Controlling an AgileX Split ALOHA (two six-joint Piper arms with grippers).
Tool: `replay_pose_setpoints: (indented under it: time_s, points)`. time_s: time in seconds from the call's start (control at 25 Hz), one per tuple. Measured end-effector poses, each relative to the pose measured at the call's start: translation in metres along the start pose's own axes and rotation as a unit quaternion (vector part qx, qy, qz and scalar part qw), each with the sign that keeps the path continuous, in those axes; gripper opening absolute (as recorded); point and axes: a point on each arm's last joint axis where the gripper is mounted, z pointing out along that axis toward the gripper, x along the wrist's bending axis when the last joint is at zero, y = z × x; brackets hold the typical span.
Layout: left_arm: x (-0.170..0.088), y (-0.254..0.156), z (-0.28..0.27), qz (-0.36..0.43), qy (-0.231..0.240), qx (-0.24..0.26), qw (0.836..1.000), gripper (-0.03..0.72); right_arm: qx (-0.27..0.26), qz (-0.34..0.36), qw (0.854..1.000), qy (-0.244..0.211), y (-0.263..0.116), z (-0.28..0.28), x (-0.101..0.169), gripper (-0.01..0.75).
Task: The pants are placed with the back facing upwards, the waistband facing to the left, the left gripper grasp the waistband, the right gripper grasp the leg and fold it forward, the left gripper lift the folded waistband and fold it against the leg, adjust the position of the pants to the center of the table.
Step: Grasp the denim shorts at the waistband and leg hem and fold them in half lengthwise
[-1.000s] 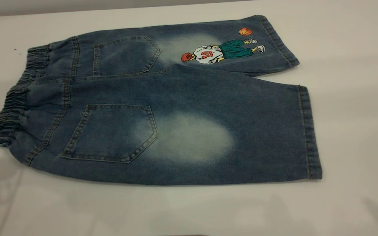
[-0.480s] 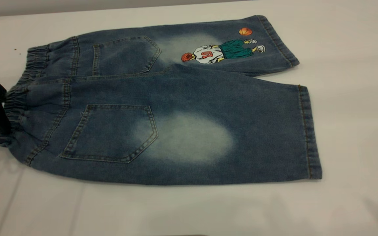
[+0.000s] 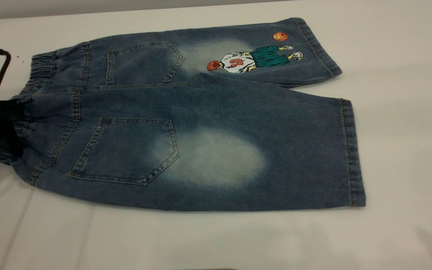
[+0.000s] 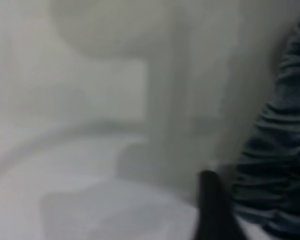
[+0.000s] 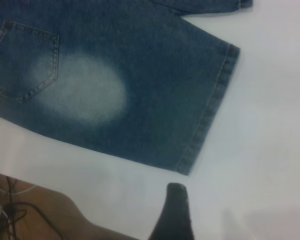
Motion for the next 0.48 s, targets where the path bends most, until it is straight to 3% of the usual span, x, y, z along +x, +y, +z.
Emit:
replay_pose_setpoints:
  time_s: [0.16,0.32,0.48]
  points:
    - [-0.003,0.004,0.0,0.001,-0.002,-0.009,1.0,0.087,0.007,-0.048,0.999,0.002,0.002,0.004,-0.001,0.549]
    - [-0.005,0.007,0.0,0.011,-0.004,0.0,1.0,0.068,0.038,-0.107,0.993,0.028,0.017,0.023,0.001,0.549]
    - [-0.008,0.013,0.0,0.023,-0.007,0.016,1.0,0.067,0.114,-0.164,0.978,0.059,0.023,0.065,0.008,0.549]
